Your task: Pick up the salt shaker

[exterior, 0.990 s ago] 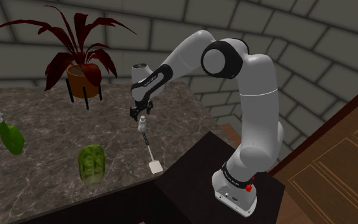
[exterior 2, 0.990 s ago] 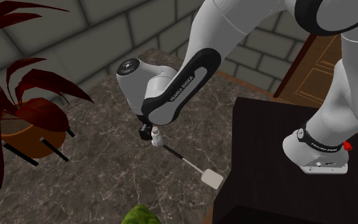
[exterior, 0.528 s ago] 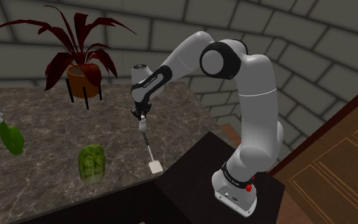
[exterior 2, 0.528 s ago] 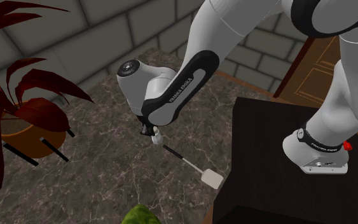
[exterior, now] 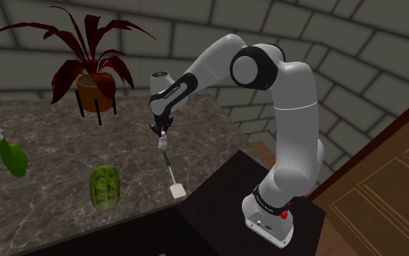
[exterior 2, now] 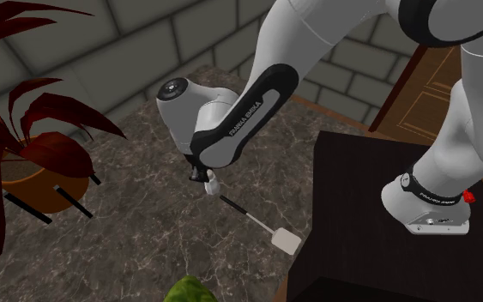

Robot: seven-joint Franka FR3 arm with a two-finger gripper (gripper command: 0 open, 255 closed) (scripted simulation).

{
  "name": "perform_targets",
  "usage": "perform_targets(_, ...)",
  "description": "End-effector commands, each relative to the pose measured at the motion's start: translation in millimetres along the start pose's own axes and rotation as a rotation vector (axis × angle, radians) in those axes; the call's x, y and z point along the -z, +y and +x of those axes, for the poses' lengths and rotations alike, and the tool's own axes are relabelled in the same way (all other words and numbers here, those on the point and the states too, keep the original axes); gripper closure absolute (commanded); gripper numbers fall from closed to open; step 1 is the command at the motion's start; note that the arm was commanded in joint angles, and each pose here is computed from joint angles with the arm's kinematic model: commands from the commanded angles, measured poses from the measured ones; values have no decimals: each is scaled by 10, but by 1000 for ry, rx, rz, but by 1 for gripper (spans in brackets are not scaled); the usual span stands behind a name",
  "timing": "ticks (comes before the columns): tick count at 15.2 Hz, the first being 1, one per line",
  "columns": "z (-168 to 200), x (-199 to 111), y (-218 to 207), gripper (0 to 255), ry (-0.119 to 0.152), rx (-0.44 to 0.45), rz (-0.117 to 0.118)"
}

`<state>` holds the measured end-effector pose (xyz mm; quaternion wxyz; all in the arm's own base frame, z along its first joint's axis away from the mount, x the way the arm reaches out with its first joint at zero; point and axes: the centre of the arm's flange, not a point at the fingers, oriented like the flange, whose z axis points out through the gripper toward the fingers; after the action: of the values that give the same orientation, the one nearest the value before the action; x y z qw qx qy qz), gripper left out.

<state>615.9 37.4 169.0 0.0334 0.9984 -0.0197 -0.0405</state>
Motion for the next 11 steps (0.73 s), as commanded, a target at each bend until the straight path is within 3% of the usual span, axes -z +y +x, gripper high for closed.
perform_targets(1,-9,99,2,255,-1,0,0)
perform_targets(11,-51,624,38,255,-1,0,0)
